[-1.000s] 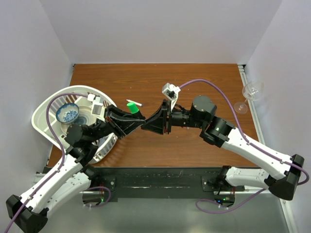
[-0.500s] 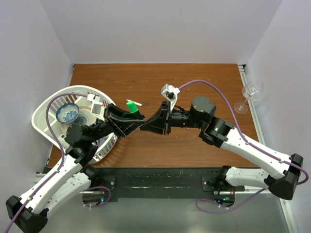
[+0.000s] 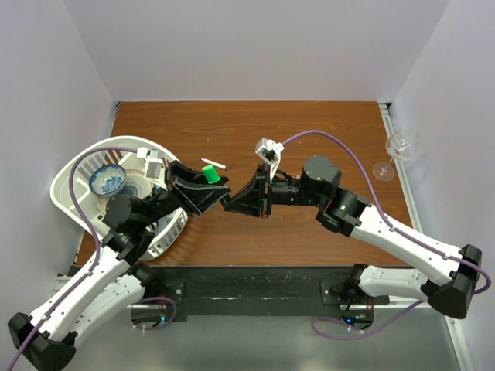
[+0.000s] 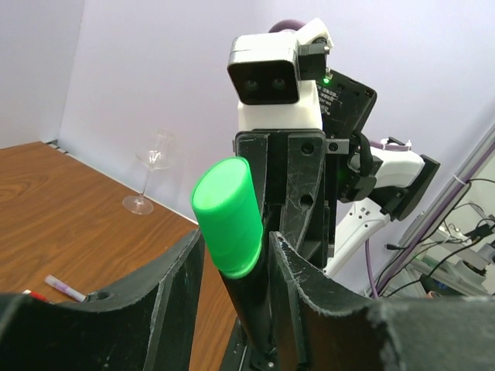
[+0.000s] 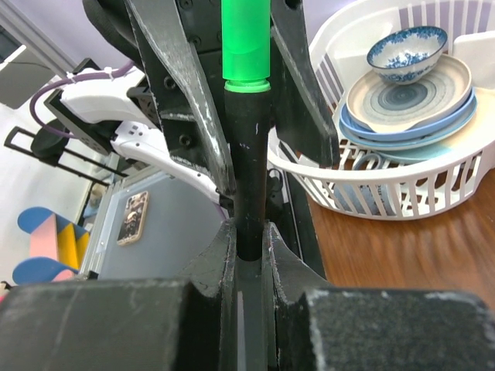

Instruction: Insert the pens into the pen caps

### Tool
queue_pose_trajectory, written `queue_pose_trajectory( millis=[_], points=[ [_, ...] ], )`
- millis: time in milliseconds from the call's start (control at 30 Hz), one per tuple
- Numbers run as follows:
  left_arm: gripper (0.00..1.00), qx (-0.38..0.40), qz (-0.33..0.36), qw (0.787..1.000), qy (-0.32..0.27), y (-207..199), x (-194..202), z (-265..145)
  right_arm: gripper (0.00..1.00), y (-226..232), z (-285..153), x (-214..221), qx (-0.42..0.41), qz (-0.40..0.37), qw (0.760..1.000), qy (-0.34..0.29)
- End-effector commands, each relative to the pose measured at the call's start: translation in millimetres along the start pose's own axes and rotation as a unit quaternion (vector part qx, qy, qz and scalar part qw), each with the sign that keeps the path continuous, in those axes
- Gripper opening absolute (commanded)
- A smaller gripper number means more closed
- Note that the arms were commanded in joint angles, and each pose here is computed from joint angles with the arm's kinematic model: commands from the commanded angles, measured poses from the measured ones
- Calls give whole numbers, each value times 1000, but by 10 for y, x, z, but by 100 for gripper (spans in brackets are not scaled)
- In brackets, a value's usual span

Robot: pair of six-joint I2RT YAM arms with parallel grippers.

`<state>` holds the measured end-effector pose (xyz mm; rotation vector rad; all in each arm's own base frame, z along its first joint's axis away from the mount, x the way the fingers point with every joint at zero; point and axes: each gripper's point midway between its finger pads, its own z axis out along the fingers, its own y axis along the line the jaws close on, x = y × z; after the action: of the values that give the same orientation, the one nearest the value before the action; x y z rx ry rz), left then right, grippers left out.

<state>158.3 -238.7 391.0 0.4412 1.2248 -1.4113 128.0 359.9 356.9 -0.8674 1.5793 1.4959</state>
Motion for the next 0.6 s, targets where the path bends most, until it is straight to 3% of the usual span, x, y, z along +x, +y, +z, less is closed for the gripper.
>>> queue_pose_trajectory(
  millis=[0,67,133,167,200,267,300,400,433,567],
  points=[
    [43,-2,29,999,-36,-76,-258,27,0,138,-57,-58,-20,-8,1000,-10],
    [43,0,27,999,-36,-87,-262,30,0,138,-69,-49,-20,-8,1000,-10],
    [37,1,26,999,-34,-89,-253,32,0,137,-74,-49,-19,-7,1000,-11],
    [32,3,24,999,-32,-91,-242,30,0,132,-77,-49,-17,-8,1000,-12],
    [17,4,24,999,-31,-94,-235,28,0,133,-77,-54,-17,-7,1000,-12],
    [1,6,21,999,-29,-98,-221,28,0,125,-76,-52,-13,-5,1000,-12],
    [0,8,20,999,-27,-100,-210,26,0,120,-78,-63,-11,-5,1000,-13],
    [0,10,16,1000,-23,-106,-190,25,20,125,-57,-90,-12,1,1000,-14],
    [0,11,16,1000,-21,-106,-180,23,34,154,-51,-137,-16,-2,1000,-17],
    [0,17,14,1000,-18,-128,-168,18,43,206,-2,-228,-28,-4,999,-18]
  ],
)
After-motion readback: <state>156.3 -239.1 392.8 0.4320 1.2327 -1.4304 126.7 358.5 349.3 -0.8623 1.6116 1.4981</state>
